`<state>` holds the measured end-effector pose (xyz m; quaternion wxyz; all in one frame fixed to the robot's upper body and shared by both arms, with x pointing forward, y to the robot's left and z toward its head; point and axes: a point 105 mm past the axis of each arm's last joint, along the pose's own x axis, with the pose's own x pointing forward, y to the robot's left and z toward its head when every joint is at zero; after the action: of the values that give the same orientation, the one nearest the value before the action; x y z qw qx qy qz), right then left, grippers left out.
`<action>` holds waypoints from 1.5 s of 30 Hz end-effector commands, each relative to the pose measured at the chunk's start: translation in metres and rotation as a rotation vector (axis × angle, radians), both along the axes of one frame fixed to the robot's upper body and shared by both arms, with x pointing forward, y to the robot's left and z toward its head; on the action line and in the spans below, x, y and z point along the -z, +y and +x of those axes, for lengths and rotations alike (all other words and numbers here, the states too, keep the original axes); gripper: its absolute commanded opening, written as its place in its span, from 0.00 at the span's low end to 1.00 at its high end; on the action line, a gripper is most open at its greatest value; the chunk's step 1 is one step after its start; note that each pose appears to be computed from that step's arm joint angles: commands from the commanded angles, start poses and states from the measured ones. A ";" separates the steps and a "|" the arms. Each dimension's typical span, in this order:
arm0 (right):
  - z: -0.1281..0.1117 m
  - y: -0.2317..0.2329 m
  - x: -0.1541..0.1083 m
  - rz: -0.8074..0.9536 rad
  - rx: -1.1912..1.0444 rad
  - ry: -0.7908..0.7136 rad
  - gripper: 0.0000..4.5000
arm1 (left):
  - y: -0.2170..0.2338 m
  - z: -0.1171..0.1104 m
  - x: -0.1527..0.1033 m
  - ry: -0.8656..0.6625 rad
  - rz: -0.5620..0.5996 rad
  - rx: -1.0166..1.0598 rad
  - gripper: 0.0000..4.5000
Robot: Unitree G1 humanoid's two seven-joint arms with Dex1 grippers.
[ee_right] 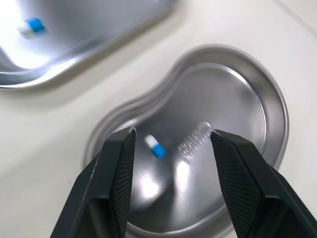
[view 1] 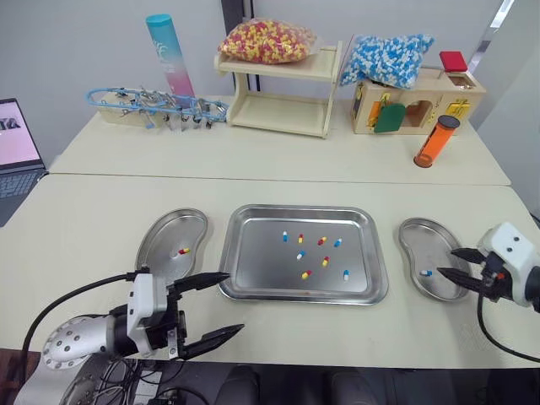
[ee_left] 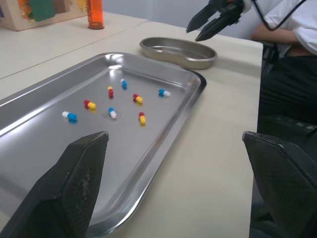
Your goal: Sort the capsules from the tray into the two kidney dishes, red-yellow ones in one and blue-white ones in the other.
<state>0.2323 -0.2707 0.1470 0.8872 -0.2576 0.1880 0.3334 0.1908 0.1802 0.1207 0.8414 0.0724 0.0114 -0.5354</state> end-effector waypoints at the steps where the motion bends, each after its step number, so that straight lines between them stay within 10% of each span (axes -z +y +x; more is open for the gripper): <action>1: -0.014 0.008 -0.021 0.032 -0.073 -0.086 0.56 | 0.012 0.004 -0.003 -0.051 0.010 -0.058 1.00; 16: -0.061 0.002 0.000 0.059 0.020 -0.187 0.56 | 0.028 0.008 0.009 -0.058 0.024 -0.097 1.00; 23: -0.071 -0.010 0.013 0.073 0.103 -0.197 0.97 | 0.030 0.004 0.013 -0.059 0.022 -0.135 1.00; 27: -0.075 -0.012 0.020 0.069 0.101 -0.181 1.00 | 0.030 0.005 0.013 -0.065 0.013 -0.150 1.00; 45: 0.006 0.083 -0.035 0.147 -0.289 -0.076 1.00 | 0.018 0.007 0.015 -0.068 0.001 -0.152 1.00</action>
<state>0.2381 -0.2009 0.1813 0.8600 -0.2342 0.0865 0.4450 0.1988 0.2016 0.0997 0.8807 0.0818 0.0011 -0.4665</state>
